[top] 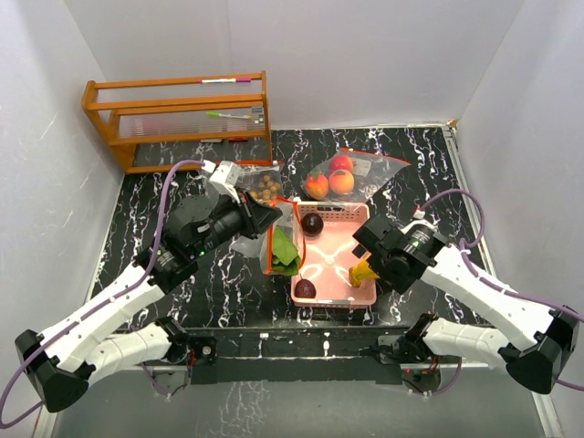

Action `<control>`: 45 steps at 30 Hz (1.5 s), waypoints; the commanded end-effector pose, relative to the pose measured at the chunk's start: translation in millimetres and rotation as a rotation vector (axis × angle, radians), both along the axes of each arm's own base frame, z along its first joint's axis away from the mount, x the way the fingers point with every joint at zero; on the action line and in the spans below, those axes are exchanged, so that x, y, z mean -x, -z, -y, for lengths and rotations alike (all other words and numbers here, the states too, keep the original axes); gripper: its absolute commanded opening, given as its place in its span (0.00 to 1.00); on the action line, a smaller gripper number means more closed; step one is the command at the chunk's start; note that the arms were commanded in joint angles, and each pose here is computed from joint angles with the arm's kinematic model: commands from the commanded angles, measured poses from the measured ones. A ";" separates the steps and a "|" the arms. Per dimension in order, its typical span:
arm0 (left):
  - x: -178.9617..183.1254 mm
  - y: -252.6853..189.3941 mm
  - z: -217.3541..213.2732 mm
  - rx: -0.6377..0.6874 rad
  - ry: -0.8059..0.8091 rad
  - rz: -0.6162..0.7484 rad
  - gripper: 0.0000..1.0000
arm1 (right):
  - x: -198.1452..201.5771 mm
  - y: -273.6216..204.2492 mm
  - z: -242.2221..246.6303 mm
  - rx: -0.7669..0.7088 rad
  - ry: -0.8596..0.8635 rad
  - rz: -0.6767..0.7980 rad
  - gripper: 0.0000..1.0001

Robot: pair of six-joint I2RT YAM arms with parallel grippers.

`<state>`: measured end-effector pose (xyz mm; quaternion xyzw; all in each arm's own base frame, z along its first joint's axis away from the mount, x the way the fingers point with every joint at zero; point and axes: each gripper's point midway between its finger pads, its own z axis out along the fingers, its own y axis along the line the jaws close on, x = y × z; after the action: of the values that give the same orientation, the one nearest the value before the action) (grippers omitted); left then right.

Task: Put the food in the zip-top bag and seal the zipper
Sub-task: Pick up the fake fruit from the bin, then place the fake fruit in the zipper food storage bag.

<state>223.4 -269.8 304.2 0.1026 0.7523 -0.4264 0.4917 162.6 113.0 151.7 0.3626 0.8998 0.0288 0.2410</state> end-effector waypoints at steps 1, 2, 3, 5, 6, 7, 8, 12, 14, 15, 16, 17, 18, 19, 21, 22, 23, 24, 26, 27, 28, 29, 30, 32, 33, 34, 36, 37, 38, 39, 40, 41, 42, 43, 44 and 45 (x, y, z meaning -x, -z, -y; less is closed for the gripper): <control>6.2 -21.2 -1.6 0.046 0.021 0.065 0.00 | -16.4 6.1 12.0 0.003 0.138 0.102 0.98; 6.4 -20.9 -1.2 0.044 0.023 0.065 0.00 | -16.8 8.8 13.3 0.003 0.149 0.106 0.98; 6.6 -21.0 -1.3 0.042 0.025 0.066 0.00 | -17.7 11.1 13.4 0.001 0.154 0.110 0.98; 7.5 -19.5 -0.2 0.037 0.034 0.064 0.00 | -20.2 15.1 12.8 -0.002 0.158 0.118 0.98; 7.5 -18.5 0.4 0.036 0.036 0.062 0.00 | -22.0 16.9 11.9 -0.005 0.160 0.124 0.98; 7.7 -18.2 0.8 0.037 0.039 0.063 0.00 | -24.9 17.8 11.2 -0.007 0.163 0.135 0.98; 7.6 -16.2 1.2 0.033 0.041 0.060 0.00 | -26.5 19.5 10.8 -0.005 0.163 0.140 0.98; 8.0 -12.8 2.0 0.023 0.047 0.053 0.00 | -34.8 30.8 13.1 0.027 0.167 0.169 0.98; 8.3 -11.7 1.9 0.017 0.049 0.052 0.00 | -36.3 38.5 15.1 0.042 0.170 0.174 0.98; 8.6 -11.4 1.6 0.015 0.049 0.050 0.00 | -37.7 41.5 15.8 0.047 0.172 0.181 0.98; 8.3 -11.4 1.5 0.013 0.048 0.050 0.00 | -38.9 44.0 17.0 0.054 0.172 0.189 0.98; 8.3 -11.3 1.2 0.010 0.047 0.050 0.00 | -40.5 45.3 18.5 0.061 0.174 0.200 0.98; 8.2 -11.1 0.8 0.008 0.045 0.049 0.00 | -41.4 46.4 20.3 0.072 0.173 0.208 0.98; 7.8 -9.5 0.7 0.002 0.044 0.045 0.00 | -42.8 46.8 23.2 0.087 0.174 0.219 0.98; 7.6 -7.8 0.7 -0.004 0.043 0.039 0.00 | -42.9 46.9 27.9 0.110 0.176 0.228 0.99; 7.6 -7.0 0.5 -0.005 0.042 0.038 0.00 | -43.3 45.8 29.6 0.115 0.177 0.235 0.98; 7.4 -6.0 0.5 -0.006 0.041 0.034 0.00 | -43.7 44.2 30.5 0.116 0.175 0.244 0.96; 7.5 -4.7 0.8 -0.007 0.042 0.030 0.00 | -43.9 42.6 31.6 0.116 0.176 0.251 0.93; 6.9 -2.9 1.6 -0.008 0.041 0.025 0.00 | -44.7 37.9 33.1 0.110 0.176 0.274 0.85; 6.5 -1.6 2.0 -0.010 0.041 0.021 0.00 | -45.4 34.5 33.5 0.104 0.174 0.287 0.76; 6.0 -1.1 2.3 -0.012 0.041 0.020 0.00 | -46.3 30.6 33.8 0.095 0.174 0.302 0.69; 5.9 -0.8 2.5 -0.013 0.041 0.018 0.00 | -47.3 26.4 33.7 0.086 0.170 0.318 0.62; 5.4 0.5 2.4 -0.017 0.039 0.015 0.00 | -48.5 21.9 33.5 0.076 0.167 0.335 0.55; 5.1 -0.2 2.7 -0.017 0.039 0.017 0.00 | -50.6 11.6 32.0 0.049 0.154 0.374 0.37; 4.6 0.4 2.5 -0.019 0.037 0.015 0.00 | -51.3 7.5 30.7 0.036 0.141 0.388 0.30; 4.4 1.3 2.4 -0.024 0.036 0.014 0.00 | -52.1 2.5 29.1 0.019 0.134 0.406 0.25; 3.4 2.6 1.8 -0.032 0.031 0.009 0.00 | -55.1 -9.4 25.7 -0.008 0.111 0.444 0.19; 3.0 3.8 1.3 -0.038 0.027 0.005 0.00 | -57.8 -18.2 22.8 -0.023 0.095 0.470 0.16; 2.9 4.7 0.6 -0.042 0.025 0.005 0.00 | -61.3 -28.7 19.7 -0.036 0.076 0.500 0.14; 2.5 4.6 0.2 -0.043 0.021 0.004 0.00 | -65.6 -41.0 15.9 -0.041 0.043 0.536 0.12; 2.0 4.9 -0.1 -0.044 0.018 0.002 0.00 | -70.2 -54.7 11.0 -0.049 0.007 0.574 0.11; 1.8 4.7 -0.5 -0.044 0.015 0.002 0.00 | -76.4 -70.2 3.2 -0.065 -0.037 0.622 0.11; 0.9 4.7 -0.8 -0.045 0.011 0.001 0.00 | -82.3 -87.4 -6.3 -0.070 -0.110 0.681 0.11; 0.2 4.6 -0.8 -0.048 0.008 0.000 0.00 | -88.3 -106.6 -19.6 -0.092 -0.189 0.755 0.11; -1.3 4.8 -1.2 -0.053 0.001 -0.004 0.00 | -92.1 -125.5 -31.6 -0.112 -0.266 0.830 0.11; -2.6 4.2 -0.8 -0.055 -0.002 -0.005 0.00 | -93.5 -141.4 -43.1 -0.104 -0.366 0.902 0.11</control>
<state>221.0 -269.4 283.2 0.1184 0.7751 -0.4060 0.4694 226.2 111.9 186.3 0.3005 0.8248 0.1472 0.4557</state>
